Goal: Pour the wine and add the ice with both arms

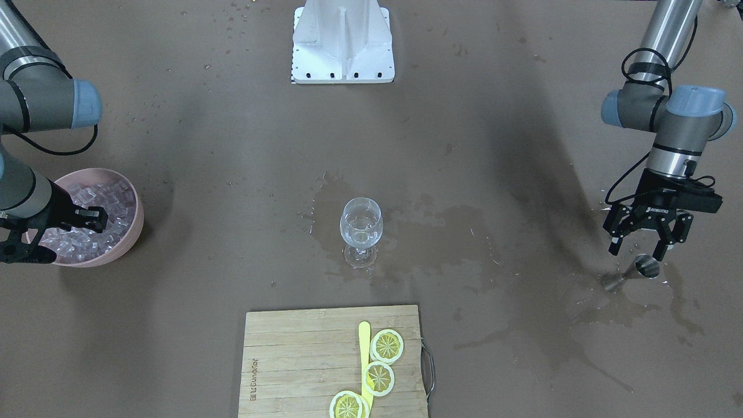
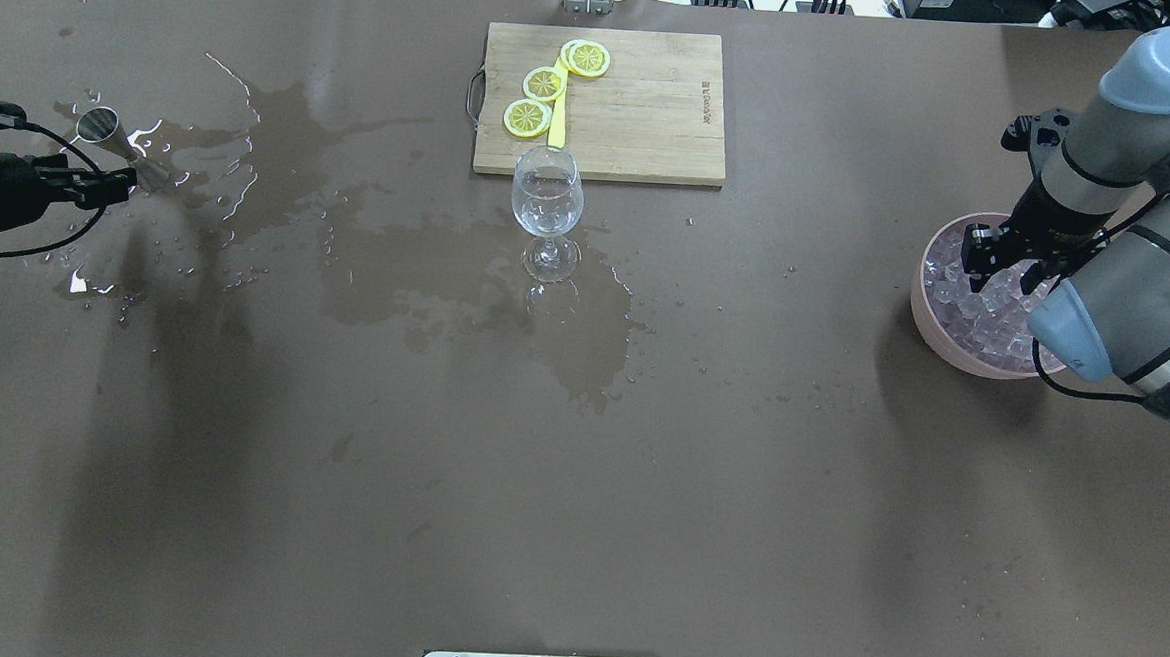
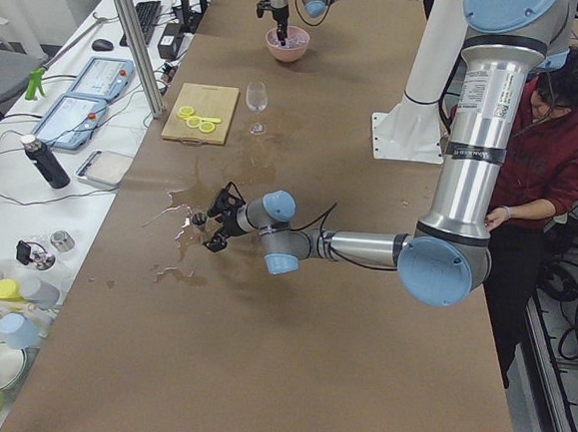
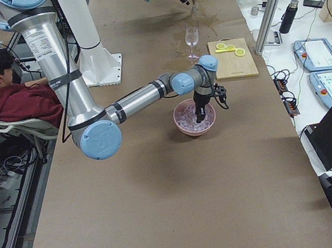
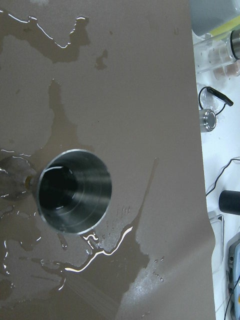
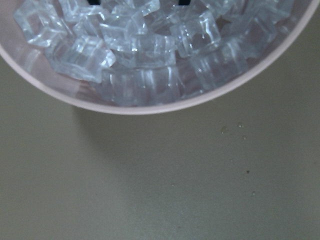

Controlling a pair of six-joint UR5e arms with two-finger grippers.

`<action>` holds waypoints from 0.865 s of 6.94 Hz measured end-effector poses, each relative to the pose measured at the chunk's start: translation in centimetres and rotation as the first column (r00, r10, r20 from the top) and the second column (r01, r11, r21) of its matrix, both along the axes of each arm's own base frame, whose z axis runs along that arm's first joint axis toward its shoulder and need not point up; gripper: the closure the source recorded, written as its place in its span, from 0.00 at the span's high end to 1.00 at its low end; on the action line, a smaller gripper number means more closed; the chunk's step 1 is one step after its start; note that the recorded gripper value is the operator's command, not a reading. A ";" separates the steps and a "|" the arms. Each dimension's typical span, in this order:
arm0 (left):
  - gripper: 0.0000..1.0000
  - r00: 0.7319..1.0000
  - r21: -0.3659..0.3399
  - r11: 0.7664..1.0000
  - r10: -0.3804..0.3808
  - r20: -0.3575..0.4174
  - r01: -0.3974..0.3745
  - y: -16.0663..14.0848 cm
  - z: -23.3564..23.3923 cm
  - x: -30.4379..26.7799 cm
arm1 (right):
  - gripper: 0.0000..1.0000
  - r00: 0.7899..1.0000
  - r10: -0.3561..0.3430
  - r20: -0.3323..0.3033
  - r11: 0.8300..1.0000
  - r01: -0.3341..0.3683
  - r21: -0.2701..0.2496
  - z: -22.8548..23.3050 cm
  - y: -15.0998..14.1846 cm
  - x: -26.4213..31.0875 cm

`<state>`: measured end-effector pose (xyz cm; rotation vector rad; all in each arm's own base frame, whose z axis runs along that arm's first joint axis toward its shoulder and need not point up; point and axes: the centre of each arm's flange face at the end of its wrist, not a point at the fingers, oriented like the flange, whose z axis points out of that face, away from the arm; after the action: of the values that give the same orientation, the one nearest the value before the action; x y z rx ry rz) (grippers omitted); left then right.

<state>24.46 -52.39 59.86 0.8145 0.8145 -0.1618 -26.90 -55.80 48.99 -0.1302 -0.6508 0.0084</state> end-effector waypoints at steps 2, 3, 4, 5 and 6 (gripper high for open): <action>0.95 1.000 0.024 0.999 -0.023 0.004 0.022 0.1 0.4 0.7 | 0.33 1.000 -0.004 -0.002 1.000 0.004 -0.007 0.1 0.4 -0.6; 0.95 1.000 0.039 0.999 -0.030 0.003 0.030 0.0 0.5 1.6 | 0.33 1.000 0.000 -0.002 1.000 0.000 -0.013 0.0 0.6 -0.8; 0.93 0.999 0.049 0.998 -0.034 0.006 0.034 -0.1 0.6 2.7 | 0.33 1.000 0.005 -0.003 1.000 -0.005 -0.018 0.1 0.7 -0.9; 0.92 0.999 0.052 0.998 -0.030 0.011 0.030 0.1 0.8 3.6 | 0.35 1.000 0.007 -0.007 1.000 -0.007 -0.023 0.3 0.8 -0.8; 0.92 1.000 0.051 0.998 -0.025 0.018 0.024 0.1 1.0 4.2 | 0.35 1.000 0.008 -0.010 1.000 -0.009 -0.027 0.6 1.0 -0.7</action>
<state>28.64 -52.24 60.90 0.8734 0.7940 -0.1558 -27.58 -54.81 49.61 -0.1530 -0.6416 0.0258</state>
